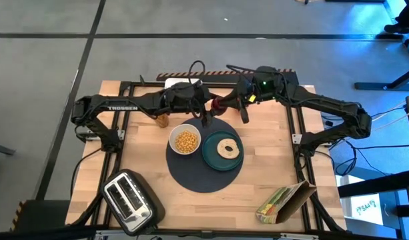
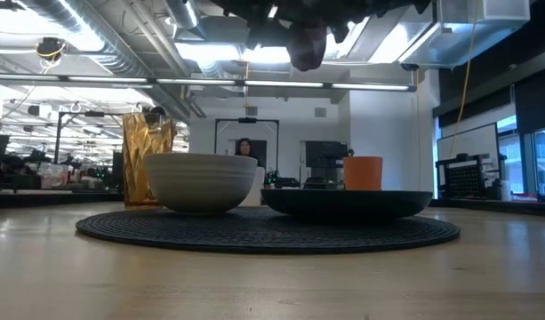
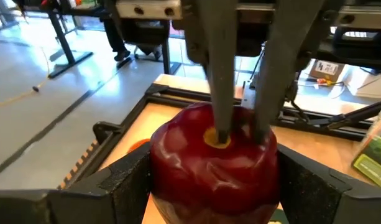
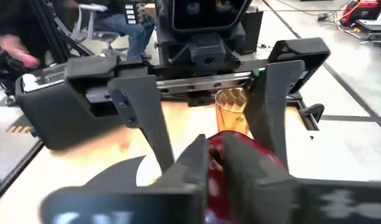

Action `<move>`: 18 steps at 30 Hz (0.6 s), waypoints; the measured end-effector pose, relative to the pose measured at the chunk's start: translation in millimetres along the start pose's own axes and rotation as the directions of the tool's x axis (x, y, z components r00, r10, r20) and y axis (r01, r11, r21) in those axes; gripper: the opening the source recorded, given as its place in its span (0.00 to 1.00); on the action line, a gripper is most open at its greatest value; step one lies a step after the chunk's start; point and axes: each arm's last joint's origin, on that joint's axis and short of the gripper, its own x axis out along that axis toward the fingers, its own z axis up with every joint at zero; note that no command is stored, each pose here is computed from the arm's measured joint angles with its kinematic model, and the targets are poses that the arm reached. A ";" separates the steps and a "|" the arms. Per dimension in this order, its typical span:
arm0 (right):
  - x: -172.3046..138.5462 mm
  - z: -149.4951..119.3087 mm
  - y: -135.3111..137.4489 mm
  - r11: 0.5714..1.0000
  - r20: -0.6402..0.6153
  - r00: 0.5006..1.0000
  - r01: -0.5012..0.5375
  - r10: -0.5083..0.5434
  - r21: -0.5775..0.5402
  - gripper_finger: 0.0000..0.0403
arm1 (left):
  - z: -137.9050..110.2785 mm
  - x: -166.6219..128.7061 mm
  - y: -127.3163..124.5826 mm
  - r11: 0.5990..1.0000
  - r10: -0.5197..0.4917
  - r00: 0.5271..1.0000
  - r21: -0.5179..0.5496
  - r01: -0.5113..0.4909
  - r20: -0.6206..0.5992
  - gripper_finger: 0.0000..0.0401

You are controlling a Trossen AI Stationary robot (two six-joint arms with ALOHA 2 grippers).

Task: Arrange a breakfast setting
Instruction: Put the red apple on the green plate

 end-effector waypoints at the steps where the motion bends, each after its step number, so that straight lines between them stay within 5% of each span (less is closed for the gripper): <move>1: -0.2 -0.6 0.2 1.000 -0.008 1.000 -0.001 0.001 -0.006 0.05 | -0.5 0.0 -0.2 1.000 0.002 1.000 -0.011 -0.002 -0.004 0.70; 8: 5.2 -11.4 8.4 0.999 -0.118 0.992 0.049 -0.049 0.001 0.01 | -4.1 -1.1 0.7 0.998 0.023 0.998 -0.062 -0.026 -0.055 0.82; 13: 8.7 -22.3 6.9 0.995 -0.126 0.989 0.089 -0.082 0.046 0.00 | -19.0 -3.8 0.5 0.996 0.034 0.977 -0.079 -0.052 -0.210 0.92; 18: 20.0 -56.5 10.9 0.990 -0.188 0.980 0.091 -0.069 0.108 0.00 | -26.5 -7.2 -6.6 0.996 0.019 0.958 -0.080 -0.043 -0.286 0.98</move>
